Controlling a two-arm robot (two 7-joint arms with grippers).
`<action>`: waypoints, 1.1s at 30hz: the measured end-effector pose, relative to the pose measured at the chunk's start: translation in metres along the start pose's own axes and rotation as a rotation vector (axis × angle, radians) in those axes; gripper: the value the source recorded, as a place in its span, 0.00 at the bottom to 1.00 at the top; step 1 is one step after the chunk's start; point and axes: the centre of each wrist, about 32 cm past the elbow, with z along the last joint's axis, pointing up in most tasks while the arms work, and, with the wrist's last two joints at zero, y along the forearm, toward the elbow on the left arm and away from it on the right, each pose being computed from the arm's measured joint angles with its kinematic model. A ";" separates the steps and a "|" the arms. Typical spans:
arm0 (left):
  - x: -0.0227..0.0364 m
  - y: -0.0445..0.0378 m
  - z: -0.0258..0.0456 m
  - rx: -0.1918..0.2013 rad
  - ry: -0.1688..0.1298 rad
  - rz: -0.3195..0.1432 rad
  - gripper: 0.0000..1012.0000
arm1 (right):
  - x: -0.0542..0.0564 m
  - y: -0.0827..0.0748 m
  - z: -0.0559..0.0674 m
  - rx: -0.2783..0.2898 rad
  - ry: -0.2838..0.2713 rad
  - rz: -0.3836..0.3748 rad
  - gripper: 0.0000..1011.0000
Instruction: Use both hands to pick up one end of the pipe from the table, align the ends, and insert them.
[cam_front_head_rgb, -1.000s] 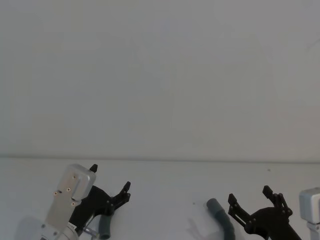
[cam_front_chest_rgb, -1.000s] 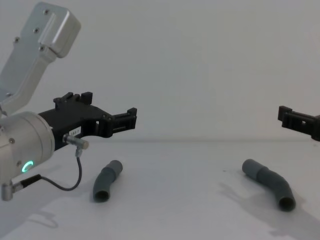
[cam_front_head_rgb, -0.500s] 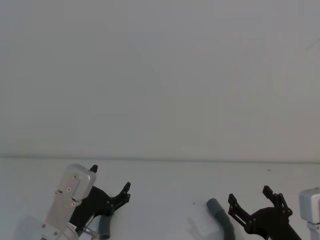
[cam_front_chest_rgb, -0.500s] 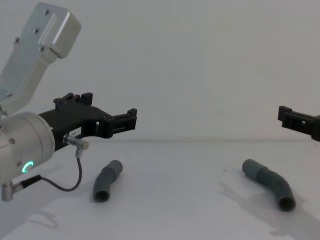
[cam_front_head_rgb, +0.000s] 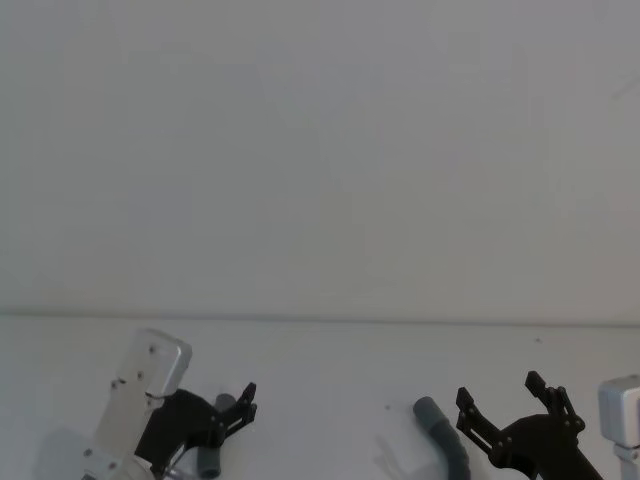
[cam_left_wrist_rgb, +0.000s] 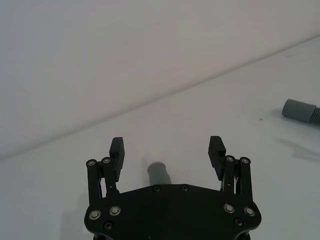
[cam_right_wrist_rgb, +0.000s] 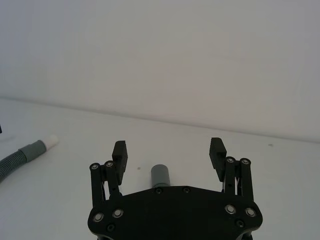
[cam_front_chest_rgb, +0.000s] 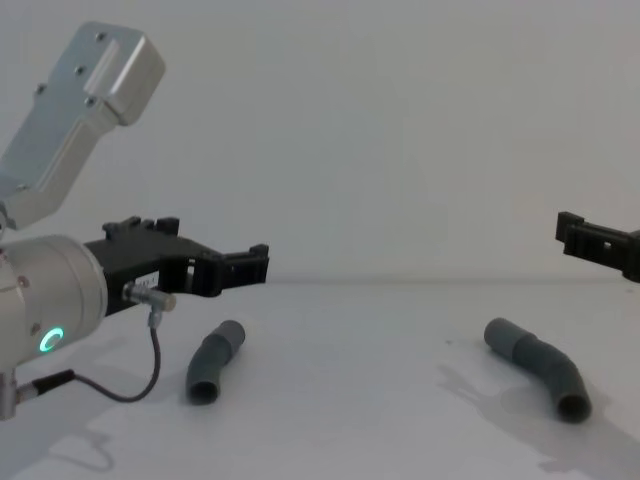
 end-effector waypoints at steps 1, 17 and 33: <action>-0.0004 0.0007 0.0004 0.008 0.005 0.002 0.99 | 0.000 0.000 0.000 0.000 0.000 0.000 0.99; -0.0057 0.0192 0.0119 0.121 0.098 0.060 0.99 | 0.000 0.000 0.000 0.000 0.000 0.000 0.99; -0.0023 0.0179 0.0168 0.145 0.116 0.092 0.99 | 0.000 0.000 0.000 0.000 0.000 0.000 0.99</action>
